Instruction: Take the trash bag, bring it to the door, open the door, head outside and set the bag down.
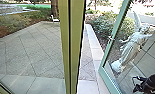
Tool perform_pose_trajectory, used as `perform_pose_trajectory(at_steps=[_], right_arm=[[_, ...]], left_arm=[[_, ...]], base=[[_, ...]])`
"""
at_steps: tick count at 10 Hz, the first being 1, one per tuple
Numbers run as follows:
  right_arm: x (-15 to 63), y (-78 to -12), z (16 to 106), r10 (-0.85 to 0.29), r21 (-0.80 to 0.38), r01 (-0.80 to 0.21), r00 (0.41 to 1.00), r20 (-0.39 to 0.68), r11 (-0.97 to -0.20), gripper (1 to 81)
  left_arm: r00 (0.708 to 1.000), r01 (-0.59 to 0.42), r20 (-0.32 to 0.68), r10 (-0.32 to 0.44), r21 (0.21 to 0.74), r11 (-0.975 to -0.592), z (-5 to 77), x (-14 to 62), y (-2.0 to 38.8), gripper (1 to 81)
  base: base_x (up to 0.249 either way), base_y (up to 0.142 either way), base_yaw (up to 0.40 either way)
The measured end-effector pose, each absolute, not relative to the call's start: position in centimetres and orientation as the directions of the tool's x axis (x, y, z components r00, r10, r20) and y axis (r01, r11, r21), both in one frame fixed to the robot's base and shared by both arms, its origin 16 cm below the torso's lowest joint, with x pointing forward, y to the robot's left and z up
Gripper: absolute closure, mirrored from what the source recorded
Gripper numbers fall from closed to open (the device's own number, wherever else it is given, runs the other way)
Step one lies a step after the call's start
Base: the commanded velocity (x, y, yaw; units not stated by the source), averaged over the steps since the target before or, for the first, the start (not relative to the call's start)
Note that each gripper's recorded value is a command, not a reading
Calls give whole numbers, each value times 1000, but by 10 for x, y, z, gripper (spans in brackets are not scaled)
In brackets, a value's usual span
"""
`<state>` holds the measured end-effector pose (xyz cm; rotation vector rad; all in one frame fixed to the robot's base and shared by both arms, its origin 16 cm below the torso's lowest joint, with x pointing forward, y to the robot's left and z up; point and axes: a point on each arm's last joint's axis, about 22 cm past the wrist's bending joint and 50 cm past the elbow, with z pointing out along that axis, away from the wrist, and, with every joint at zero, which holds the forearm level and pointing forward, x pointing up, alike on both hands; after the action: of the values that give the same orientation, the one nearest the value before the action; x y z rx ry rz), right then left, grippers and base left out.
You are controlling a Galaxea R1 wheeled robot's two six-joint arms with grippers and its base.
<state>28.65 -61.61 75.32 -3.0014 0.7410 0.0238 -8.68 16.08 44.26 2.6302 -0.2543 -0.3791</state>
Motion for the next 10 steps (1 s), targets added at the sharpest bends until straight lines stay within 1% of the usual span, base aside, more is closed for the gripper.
perform_pose_trajectory(at_steps=[2, 5, 7, 10], right_arm=[[228, -597, 708, -462, -59, -467, 883, -86, -882, 10], [113, -543, 637, -439, -105, -462, 879, -186, -881, 10], [64, -517, 614, -423, -135, -455, 881, -214, -880, 10], [7, -464, 587, -372, -211, -421, 898, -236, -882, 10]], left_arm=[[944, -119, -218, -249, 479, -870, 443, -88, 158, 811], [942, -131, -211, -263, 490, -862, 444, -89, 151, 811], [942, -131, -210, -263, 491, -861, 445, -90, 150, 811], [943, -132, -206, -262, 491, -861, 444, -89, 149, 811]], base=[[0, 0, 0], [0, 0, 0], [0, 0, 0], [0, 0, 0]])
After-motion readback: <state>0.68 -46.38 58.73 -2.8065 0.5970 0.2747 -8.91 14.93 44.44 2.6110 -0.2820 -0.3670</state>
